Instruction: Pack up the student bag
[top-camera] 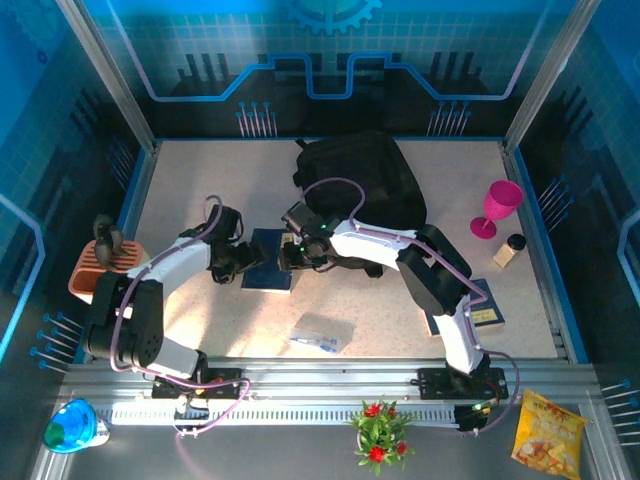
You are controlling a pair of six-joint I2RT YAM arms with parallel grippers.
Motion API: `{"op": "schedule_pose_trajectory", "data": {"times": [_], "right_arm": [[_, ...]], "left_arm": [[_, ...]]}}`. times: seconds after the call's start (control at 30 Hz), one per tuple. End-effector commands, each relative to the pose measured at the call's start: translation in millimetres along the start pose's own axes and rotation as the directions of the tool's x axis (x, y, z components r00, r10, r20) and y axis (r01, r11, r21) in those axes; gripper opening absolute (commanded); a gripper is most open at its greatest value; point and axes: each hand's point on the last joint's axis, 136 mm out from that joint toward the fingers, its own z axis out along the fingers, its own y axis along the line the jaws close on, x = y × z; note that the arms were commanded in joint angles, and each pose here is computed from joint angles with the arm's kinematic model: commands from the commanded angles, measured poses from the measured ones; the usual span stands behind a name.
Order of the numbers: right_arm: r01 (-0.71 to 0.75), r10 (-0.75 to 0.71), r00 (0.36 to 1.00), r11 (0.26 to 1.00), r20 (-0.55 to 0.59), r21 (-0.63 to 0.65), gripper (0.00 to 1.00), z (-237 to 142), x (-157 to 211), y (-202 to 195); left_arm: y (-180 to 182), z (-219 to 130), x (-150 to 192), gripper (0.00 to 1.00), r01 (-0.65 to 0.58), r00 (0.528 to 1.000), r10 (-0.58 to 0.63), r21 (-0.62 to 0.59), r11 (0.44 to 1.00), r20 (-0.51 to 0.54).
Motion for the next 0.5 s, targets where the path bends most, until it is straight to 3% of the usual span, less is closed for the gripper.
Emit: {"op": "schedule_pose_trajectory", "data": {"times": [0.0, 0.3, 0.47], "right_arm": [[0.034, -0.034, 0.999, 0.999, -0.015, 0.013, 0.43, 7, 2, 2], [0.050, -0.049, 0.999, 0.995, -0.017, 0.081, 0.31, 14, 1, -14], [0.033, -0.032, 0.999, 0.991, -0.009, 0.130, 0.30, 16, -2, -29]], "left_arm": [[-3, 10, 11, 0.84, -0.024, 0.997, 0.026, 0.037, 0.999, -0.074], [-16, 13, 27, 0.73, -0.013, 0.986, 0.033, 0.120, 0.993, -0.164], [-31, 6, 49, 0.56, -0.034, 0.966, 0.091, 0.231, 0.972, -0.242]]}}
